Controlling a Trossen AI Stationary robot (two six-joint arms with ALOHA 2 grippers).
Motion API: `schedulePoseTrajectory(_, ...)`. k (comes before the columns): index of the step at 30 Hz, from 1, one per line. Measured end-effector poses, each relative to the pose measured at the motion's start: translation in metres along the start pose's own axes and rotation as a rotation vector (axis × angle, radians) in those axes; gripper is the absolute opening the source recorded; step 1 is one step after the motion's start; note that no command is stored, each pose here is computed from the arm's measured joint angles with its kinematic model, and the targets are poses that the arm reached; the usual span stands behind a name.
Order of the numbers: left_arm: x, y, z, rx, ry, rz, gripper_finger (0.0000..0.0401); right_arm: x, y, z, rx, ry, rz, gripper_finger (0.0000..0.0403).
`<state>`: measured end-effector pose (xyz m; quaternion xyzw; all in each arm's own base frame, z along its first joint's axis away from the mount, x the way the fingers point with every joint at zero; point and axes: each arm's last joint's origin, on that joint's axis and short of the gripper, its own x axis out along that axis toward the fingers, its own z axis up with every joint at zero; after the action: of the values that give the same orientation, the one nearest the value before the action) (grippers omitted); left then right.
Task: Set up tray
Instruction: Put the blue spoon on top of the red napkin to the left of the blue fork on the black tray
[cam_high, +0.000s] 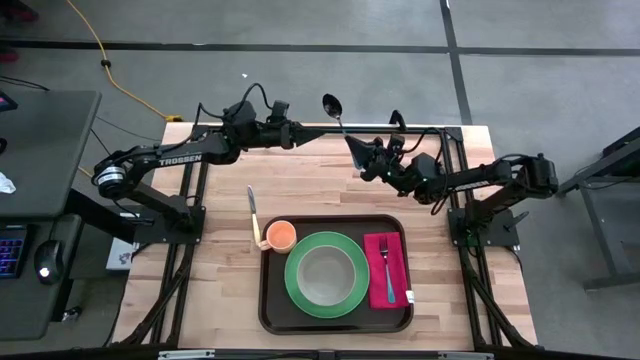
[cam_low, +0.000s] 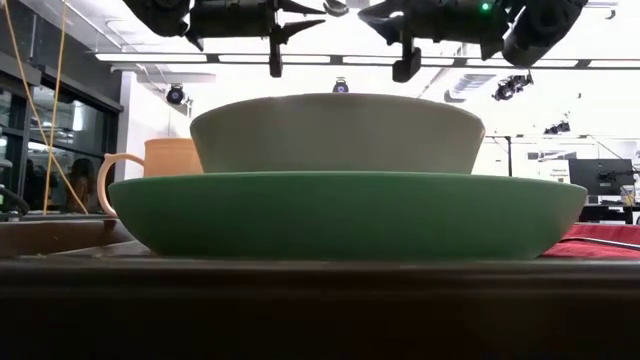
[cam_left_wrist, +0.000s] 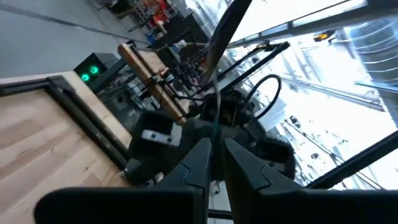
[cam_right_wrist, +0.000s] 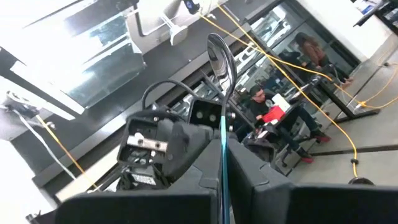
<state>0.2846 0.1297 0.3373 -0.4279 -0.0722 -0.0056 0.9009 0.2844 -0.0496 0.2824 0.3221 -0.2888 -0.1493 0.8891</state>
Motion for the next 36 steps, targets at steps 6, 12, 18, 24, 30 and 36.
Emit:
schedulePoseTrajectory(6, 0.006, 0.001, 0.002, -0.003, -0.044, -0.075, 0.0074, 0.005, 0.002, 0.001, 0.002, 0.007, 0.025, 0.0)
schedulePoseTrajectory(12, 0.013, 0.011, -0.002, -0.057, -0.025, -0.085, 0.0074, 0.01, 0.005, 0.001, 0.0, 0.026, 0.045, 0.0)
schedulePoseTrajectory(18, 0.012, 0.004, 0.002, -0.029, -0.064, -0.146, 0.0074, 0.01, 0.003, 0.002, 0.0, 0.026, 0.037, 0.0)
schedulePoseTrajectory(24, 0.012, 0.005, 0.003, -0.022, -0.083, -0.136, 0.0074, 0.017, 0.004, 0.003, 0.015, 0.022, 0.05, 0.0)
schedulePoseTrajectory(30, 0.012, 0.004, 0.003, -0.003, -0.097, -0.141, 0.0074, 0.031, 0.003, -0.002, 0.017, 0.044, 0.084, 0.0)
schedulePoseTrajectory(36, 0.012, 0.004, 0.003, 0.006, -0.092, -0.142, 0.0074, 0.042, -0.001, -0.008, 0.042, 0.072, 0.11, 0.0)
